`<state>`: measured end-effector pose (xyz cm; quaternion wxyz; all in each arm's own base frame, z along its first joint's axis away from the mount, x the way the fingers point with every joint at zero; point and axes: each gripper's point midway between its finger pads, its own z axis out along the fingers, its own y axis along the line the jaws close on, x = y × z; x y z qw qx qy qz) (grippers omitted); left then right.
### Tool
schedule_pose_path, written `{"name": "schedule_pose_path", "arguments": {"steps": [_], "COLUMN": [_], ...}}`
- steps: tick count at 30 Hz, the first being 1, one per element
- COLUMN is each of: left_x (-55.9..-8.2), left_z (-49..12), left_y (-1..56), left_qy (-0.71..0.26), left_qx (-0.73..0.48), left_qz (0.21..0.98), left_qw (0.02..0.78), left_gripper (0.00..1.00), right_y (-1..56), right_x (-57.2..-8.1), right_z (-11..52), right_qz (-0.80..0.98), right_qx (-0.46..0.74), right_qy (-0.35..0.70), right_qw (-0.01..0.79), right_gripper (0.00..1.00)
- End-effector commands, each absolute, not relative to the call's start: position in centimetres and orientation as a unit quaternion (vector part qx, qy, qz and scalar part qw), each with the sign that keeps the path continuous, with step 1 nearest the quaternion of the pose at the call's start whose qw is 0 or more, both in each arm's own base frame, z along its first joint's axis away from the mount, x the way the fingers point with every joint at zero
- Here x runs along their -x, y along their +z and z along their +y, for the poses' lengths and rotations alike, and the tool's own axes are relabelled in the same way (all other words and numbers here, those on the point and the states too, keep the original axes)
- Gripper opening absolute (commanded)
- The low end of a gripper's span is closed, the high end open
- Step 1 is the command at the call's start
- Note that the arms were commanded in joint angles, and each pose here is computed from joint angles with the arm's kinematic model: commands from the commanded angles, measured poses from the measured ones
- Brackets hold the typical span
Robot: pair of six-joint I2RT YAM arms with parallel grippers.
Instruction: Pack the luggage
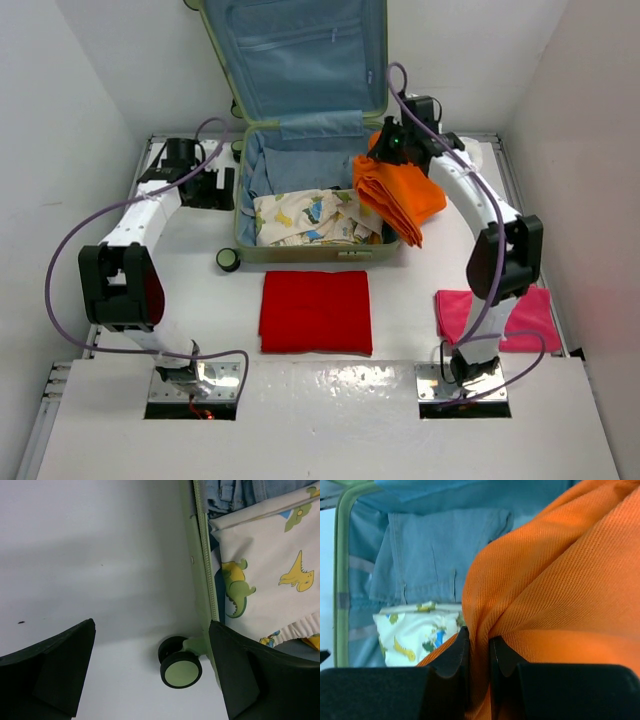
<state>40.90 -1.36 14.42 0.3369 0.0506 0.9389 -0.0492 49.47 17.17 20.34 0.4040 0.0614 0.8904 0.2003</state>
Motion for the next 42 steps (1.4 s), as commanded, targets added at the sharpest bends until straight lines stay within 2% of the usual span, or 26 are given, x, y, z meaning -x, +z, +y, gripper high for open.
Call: {"name": "schedule_pose_path", "arguments": {"steps": [1, 2, 3, 4, 7, 10, 12, 14, 18, 23, 25, 26, 27, 29, 30, 32, 34, 35, 36, 38, 39, 40, 42], "left_x": [-40.9, -40.9, -40.9, -40.9, -40.7, -40.4, -40.2, -39.9, -39.6, -39.3, -38.9, -38.9, -38.6, -38.4, -38.1, -38.1, -37.9, -38.2, -38.6, -39.4, -40.3, -40.8, -42.0], "left_z": [-0.7, -0.3, -0.3, 0.1, 0.3, 0.6, 0.9, 1.2, 1.7, 2.1, 2.1, 2.1, 1.9, 1.7, 1.3, 0.9, -0.1, -0.5, -0.9, -2.0, -3.0, -3.6, -6.1], "left_y": [16.0, 16.0, 16.0, 16.0, 15.7, 15.7, 15.4, 15.5, 15.6, 15.9, 15.7, 15.7, 15.8, 15.9, 15.9, 16.4, 17.1, 17.4, 18.4, 20.5, 22.5, 23.4, 25.0], "left_qy": [-0.050, -0.048, -0.048, -0.047, -0.050, -0.048, -0.052, -0.050, -0.059, -0.064, -0.071, -0.071, -0.077, -0.082, -0.091, -0.099, -0.124, -0.134, -0.143, -0.171, -0.177, -0.180, -0.190], "left_qx": [-0.044, -0.040, -0.040, -0.036, -0.033, -0.028, -0.025, -0.021, -0.003, 0.015, 0.029, 0.029, 0.026, 0.024, 0.021, 0.009, -0.011, -0.022, -0.031, -0.042, -0.051, -0.057, -0.084], "left_qz": [0.930, 0.930, 0.930, 0.930, 0.932, 0.932, 0.933, 0.933, 0.932, 0.930, 0.930, 0.930, 0.930, 0.929, 0.928, 0.925, 0.919, 0.914, 0.904, 0.884, 0.866, 0.858, 0.842], "left_qw": [0.362, 0.362, 0.362, 0.362, 0.358, 0.359, 0.355, 0.356, 0.358, 0.362, 0.359, 0.359, 0.360, 0.361, 0.361, 0.367, 0.375, 0.382, 0.401, 0.433, 0.465, 0.478, 0.497], "left_gripper": [0.96, 0.96, 0.96, 0.96, 0.96, 0.96, 0.96, 0.96, 0.96, 0.96, 0.96, 0.96, 0.96, 0.96, 0.96, 0.96, 0.96, 0.96, 0.96, 0.94, 0.94, 0.90, 0.84], "right_y": [31.5, 30.3, 31.8, 29.9, 30.9, 29.0, 25.8, 26.0, 20.6, 15.1, 13.8, 14.5, 12.8, 12.8, 12.2, 11.6, 12.4, 15.0, 13.2, 19.8, 20.8, 24.0, 23.9], "right_x": [-54.5, -54.8, -54.9, -55.6, -56.5, -56.7, -57.0, -55.4, -52.0, -48.0, -47.9, -48.8, -49.3, -51.2, -51.5, -52.8, -52.7, -52.5, -52.9, -52.2, -53.1, -52.8, -54.1], "right_z": [21.2, 21.9, 23.4, 24.2, 28.1, 33.1, 35.7, 40.0, 47.8, 52.4, 52.8, 52.8, 52.7, 51.7, 51.5, 49.9, 48.7, 48.3, 46.1, 44.7, 41.5, 40.4, 36.3], "right_qz": [0.786, 0.791, 0.779, 0.787, 0.764, 0.749, 0.746, 0.714, 0.680, 0.674, 0.681, 0.688, 0.701, 0.723, 0.730, 0.749, 0.760, 0.754, 0.773, 0.753, 0.756, 0.743, 0.757], "right_qx": [-0.018, -0.010, 0.005, 0.010, 0.048, 0.106, 0.150, 0.209, 0.321, 0.380, 0.375, 0.357, 0.348, 0.304, 0.296, 0.262, 0.240, 0.227, 0.204, 0.177, 0.157, 0.151, 0.109], "right_qy": [0.250, 0.248, 0.261, 0.260, 0.283, 0.302, 0.304, 0.328, 0.339, 0.345, 0.344, 0.329, 0.319, 0.286, 0.277, 0.270, 0.278, 0.296, 0.294, 0.337, 0.338, 0.349, 0.352], "right_qw": [0.565, 0.559, 0.570, 0.559, 0.578, 0.580, 0.573, 0.583, 0.566, 0.531, 0.526, 0.540, 0.534, 0.551, 0.550, 0.545, 0.536, 0.541, 0.523, 0.536, 0.538, 0.551, 0.539], "right_gripper": [0.00, 0.00, 0.00, 0.00, 0.00, 0.00, 0.00, 0.00, 0.00, 0.00, 0.00, 0.04, 0.07, 0.20, 0.42, 0.69, 0.75, 0.78, 0.82, 0.82, 0.78, 0.76, 0.66]}}
